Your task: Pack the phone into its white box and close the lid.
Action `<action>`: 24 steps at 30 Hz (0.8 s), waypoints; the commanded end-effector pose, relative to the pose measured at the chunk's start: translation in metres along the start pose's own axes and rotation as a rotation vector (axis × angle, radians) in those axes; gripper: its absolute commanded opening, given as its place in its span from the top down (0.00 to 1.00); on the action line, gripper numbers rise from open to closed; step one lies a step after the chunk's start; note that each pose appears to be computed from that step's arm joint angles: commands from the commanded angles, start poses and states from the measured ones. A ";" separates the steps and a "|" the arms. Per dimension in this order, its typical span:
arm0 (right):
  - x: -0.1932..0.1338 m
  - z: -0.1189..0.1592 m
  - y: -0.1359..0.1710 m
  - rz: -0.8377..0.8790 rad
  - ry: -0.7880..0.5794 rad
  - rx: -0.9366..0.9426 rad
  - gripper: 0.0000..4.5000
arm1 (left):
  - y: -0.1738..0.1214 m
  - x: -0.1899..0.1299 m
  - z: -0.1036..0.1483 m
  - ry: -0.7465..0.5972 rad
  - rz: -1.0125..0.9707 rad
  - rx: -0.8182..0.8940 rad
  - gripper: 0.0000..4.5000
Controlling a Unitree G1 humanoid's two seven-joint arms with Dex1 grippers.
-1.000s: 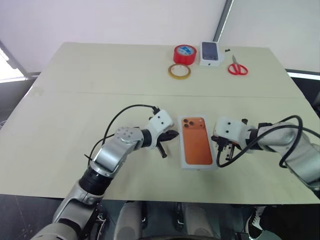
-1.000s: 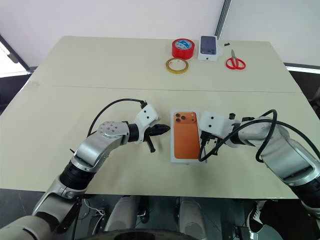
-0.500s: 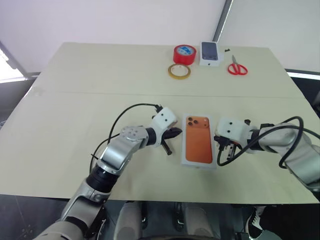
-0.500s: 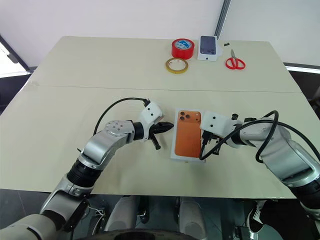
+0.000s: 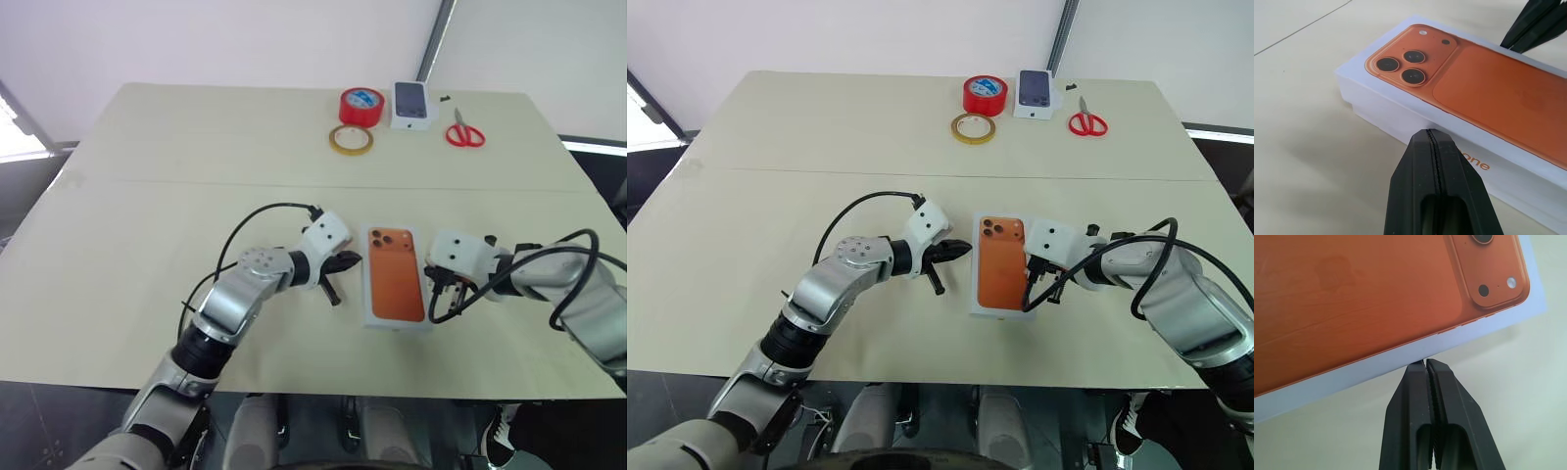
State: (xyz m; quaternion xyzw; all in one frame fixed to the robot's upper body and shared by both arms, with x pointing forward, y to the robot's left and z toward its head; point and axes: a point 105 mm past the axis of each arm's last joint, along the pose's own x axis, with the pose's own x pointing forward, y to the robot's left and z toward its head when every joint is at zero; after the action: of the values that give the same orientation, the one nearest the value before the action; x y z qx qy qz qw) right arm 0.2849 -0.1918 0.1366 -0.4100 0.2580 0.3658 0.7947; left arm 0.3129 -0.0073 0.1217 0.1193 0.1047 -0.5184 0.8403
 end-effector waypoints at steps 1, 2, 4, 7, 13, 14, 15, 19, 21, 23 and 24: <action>-0.005 0.013 -0.002 -0.017 -0.056 -0.033 0.98 | -0.016 0.006 0.011 -0.042 -0.057 0.015 1.00; -0.005 0.013 -0.001 -0.015 -0.057 -0.033 0.98 | -0.016 0.006 0.010 -0.040 -0.055 0.015 1.00; -0.005 0.014 -0.001 -0.013 -0.063 -0.032 0.98 | -0.014 0.006 0.009 -0.036 -0.047 0.013 1.00; -0.004 0.018 0.000 -0.011 -0.074 -0.033 0.98 | -0.013 0.006 0.007 -0.031 -0.039 0.011 1.00; -0.002 0.017 -0.002 -0.024 -0.075 -0.025 0.98 | -0.007 0.006 0.001 -0.015 -0.006 -0.006 1.00; -0.001 0.017 -0.002 -0.025 -0.075 -0.024 0.98 | -0.007 0.007 0.000 -0.011 -0.004 -0.009 1.00; -0.001 0.017 -0.002 -0.025 -0.074 -0.024 0.98 | -0.007 0.006 -0.001 -0.007 -0.004 -0.010 1.00; -0.001 0.016 -0.002 -0.025 -0.072 -0.024 0.98 | -0.004 0.006 -0.006 0.015 0.009 -0.018 1.00; -0.001 0.016 -0.003 -0.024 -0.071 -0.025 0.98 | -0.002 0.005 -0.005 0.012 0.019 -0.024 1.00; -0.001 0.015 -0.005 -0.030 -0.068 -0.024 0.98 | 0.001 0.004 -0.004 0.006 0.026 -0.029 1.00; -0.001 0.015 -0.006 -0.036 -0.068 -0.022 0.98 | 0.002 0.004 -0.004 0.004 0.029 -0.032 1.00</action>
State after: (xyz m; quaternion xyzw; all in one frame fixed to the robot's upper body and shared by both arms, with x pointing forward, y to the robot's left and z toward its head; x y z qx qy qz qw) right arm 0.2873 -0.1886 0.1328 -0.3999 0.2542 0.3660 0.8010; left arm 0.3174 -0.0030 0.1085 0.1139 0.1278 -0.4969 0.8508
